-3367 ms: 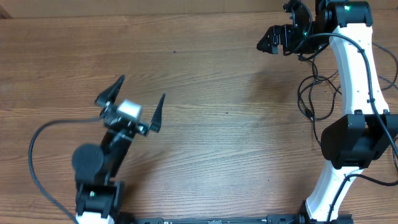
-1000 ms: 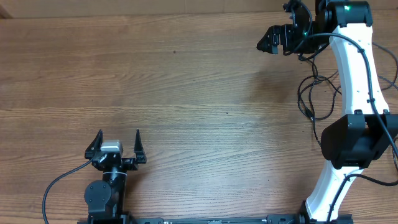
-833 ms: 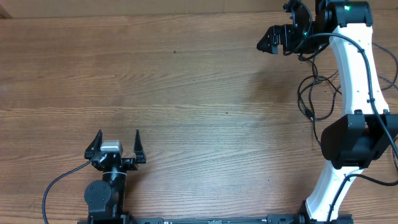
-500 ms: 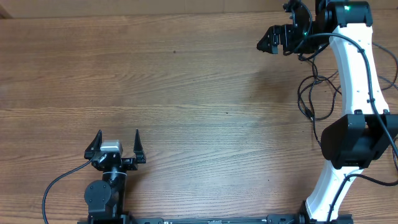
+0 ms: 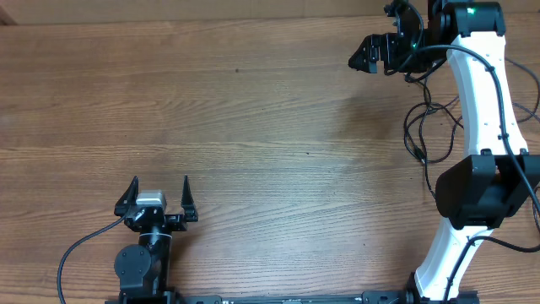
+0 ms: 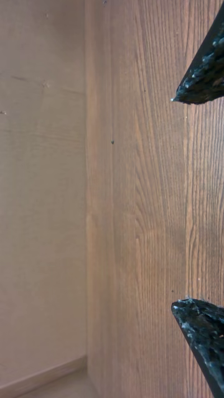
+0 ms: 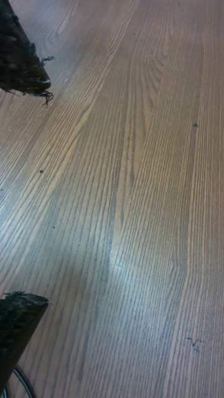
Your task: Untangle cables
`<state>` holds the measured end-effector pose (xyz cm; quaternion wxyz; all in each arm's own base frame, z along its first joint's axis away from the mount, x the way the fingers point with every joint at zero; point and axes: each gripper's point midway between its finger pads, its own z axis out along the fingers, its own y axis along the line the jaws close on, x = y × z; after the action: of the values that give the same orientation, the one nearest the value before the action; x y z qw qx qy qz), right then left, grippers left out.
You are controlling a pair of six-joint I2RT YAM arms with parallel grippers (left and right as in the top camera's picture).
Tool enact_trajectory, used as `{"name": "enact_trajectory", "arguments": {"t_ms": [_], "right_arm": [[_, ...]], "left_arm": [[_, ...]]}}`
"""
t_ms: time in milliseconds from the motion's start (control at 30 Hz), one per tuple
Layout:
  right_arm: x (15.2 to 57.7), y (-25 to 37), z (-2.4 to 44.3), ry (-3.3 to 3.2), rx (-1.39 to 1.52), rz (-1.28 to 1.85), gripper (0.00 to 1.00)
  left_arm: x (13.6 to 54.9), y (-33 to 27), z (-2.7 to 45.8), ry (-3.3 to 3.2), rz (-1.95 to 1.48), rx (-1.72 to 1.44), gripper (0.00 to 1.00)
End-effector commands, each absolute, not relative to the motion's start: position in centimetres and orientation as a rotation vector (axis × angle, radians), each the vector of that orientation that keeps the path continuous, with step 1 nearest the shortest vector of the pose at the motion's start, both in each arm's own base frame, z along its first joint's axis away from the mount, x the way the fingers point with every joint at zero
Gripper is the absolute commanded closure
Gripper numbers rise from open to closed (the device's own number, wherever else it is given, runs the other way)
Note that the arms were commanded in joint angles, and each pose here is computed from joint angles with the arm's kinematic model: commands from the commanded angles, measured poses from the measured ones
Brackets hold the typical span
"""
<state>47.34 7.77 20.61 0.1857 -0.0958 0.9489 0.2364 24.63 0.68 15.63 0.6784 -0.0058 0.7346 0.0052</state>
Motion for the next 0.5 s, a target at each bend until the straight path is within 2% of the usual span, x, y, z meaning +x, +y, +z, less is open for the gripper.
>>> {"name": "enact_trajectory", "arguments": {"t_ms": [0, 300, 467], "right_arm": [[47.4, 7.5, 20.6, 2.670, -0.272, 0.656, 0.00], [47.4, 7.5, 20.3, 2.677, -0.270, 0.658, 0.00], [46.9, 7.7, 22.6, 2.631, -0.293, 0.634, 0.00]], "left_arm": [[24.6, 1.2, 15.6, 1.648, 0.045, -0.015, 0.00], [24.6, 1.2, 15.6, 1.648, 0.045, -0.015, 0.00], [24.6, 1.2, 15.6, 1.648, 0.045, -0.015, 0.00]]}}
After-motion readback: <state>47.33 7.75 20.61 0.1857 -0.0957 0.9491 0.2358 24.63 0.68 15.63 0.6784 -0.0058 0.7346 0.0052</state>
